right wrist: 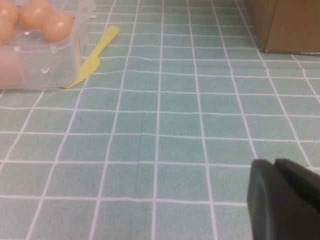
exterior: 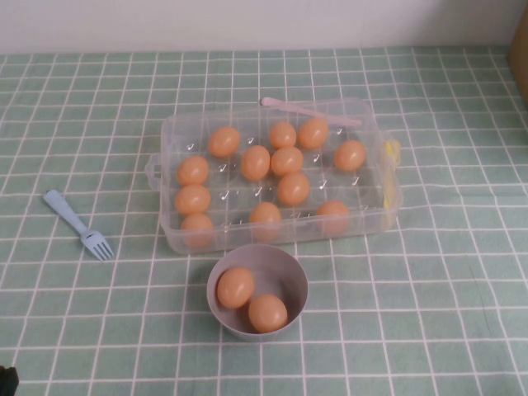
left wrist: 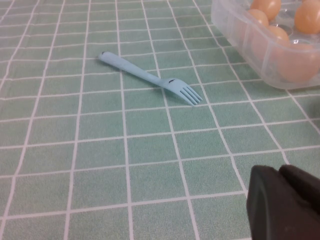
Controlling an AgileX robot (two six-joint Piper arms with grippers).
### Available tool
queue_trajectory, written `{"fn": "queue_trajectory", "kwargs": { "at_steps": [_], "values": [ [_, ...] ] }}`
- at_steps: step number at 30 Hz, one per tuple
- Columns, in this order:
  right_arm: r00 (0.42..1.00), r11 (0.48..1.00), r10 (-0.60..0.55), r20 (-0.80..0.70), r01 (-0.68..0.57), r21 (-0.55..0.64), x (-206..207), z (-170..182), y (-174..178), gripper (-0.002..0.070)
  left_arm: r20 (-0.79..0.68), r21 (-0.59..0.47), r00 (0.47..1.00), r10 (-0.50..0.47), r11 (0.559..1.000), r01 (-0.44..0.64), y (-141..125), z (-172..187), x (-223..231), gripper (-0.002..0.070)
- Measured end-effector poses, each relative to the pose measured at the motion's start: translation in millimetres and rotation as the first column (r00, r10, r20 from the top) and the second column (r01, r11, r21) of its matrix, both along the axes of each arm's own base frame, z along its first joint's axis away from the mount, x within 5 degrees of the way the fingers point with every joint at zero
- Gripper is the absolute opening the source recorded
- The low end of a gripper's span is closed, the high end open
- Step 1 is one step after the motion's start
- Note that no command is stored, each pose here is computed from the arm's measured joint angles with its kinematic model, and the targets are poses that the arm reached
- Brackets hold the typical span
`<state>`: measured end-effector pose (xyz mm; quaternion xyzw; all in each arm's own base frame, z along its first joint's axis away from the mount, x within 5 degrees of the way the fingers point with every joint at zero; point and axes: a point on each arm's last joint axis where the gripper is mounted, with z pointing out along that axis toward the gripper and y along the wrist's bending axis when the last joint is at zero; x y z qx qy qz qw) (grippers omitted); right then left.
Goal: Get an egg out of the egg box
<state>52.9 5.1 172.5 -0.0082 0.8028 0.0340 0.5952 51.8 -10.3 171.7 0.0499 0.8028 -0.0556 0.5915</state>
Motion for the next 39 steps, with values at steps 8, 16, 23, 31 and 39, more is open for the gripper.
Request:
{"fn": "queue_trajectory", "kwargs": {
  "at_steps": [8,16,23,31,39],
  "values": [
    [1.0,1.0,0.0,0.002,0.0,0.0,0,0,0,-0.0019,0.0,0.0,1.0,0.0,1.0,0.0,0,0,0,-0.0004],
    [1.0,1.0,0.0,0.002,0.0,0.0,0,0,0,-0.0019,0.002,0.0,1.0,0.0,1.0,0.0,0,0,0,-0.0004],
    [1.0,1.0,0.0,0.002,0.0,0.0,0,0,0,-0.0019,0.005,-0.006,1.0,0.002,1.0,-0.002,0,1,0,-0.0004],
    [1.0,1.0,0.0,0.002,0.0,0.0,0,0,0,-0.0019,0.096,-0.358,0.994,0.055,0.934,-0.017,-4,15,3,-0.0004],
    [1.0,1.0,0.0,0.002,0.0,0.0,0,0,0,-0.0019,0.12,-0.608,0.985,0.12,0.793,-0.022,-3,24,4,-0.0004]
  ]
}}
